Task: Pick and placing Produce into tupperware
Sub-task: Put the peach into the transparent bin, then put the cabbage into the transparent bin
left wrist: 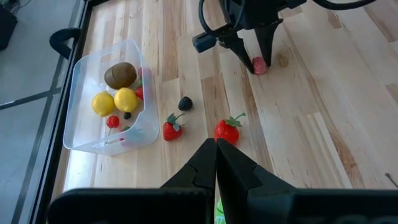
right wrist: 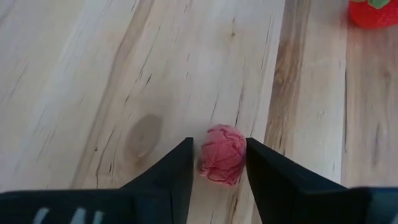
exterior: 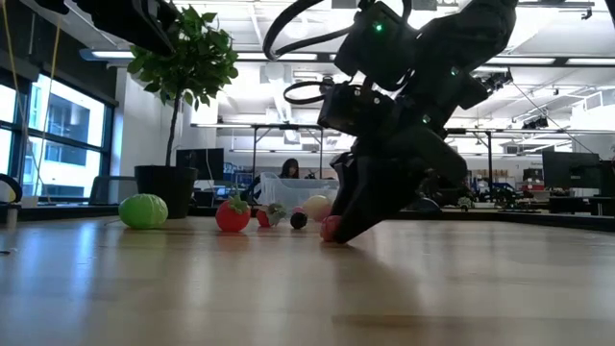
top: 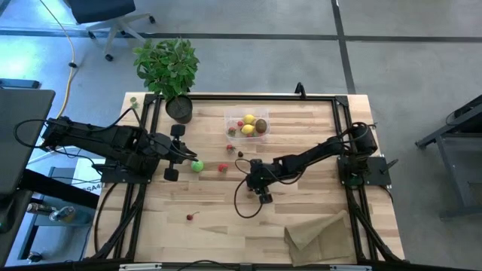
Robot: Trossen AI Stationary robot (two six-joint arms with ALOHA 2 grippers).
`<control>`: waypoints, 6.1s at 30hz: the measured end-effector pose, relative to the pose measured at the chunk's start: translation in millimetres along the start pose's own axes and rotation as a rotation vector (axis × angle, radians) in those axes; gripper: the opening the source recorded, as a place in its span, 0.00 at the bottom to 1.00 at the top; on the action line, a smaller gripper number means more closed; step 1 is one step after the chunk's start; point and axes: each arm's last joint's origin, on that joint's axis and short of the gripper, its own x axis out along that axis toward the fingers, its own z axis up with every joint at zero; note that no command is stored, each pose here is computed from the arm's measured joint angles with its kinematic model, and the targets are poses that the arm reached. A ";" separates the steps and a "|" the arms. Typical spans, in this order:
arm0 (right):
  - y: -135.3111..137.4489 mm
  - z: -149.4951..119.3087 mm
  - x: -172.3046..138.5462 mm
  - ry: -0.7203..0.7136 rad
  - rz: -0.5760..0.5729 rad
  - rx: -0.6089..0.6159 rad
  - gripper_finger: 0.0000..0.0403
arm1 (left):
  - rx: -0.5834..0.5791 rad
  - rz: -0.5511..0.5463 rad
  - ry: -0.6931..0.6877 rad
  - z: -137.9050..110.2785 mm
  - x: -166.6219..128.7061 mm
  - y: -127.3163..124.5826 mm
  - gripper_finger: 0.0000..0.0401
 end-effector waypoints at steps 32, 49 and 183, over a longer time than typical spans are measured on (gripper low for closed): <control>-15.5 121.9 -66.4 -0.027 -0.020 -0.155 0.18 | 0.000 0.000 0.000 0.0 0.0 0.0 0.01; -144.5 116.4 -199.6 -0.139 -0.256 0.038 0.18 | 0.000 0.000 0.000 0.0 -0.1 0.0 0.01; -98.0 -80.8 -190.4 -0.475 -0.425 0.333 0.19 | -0.001 0.000 0.000 0.0 0.0 0.1 0.01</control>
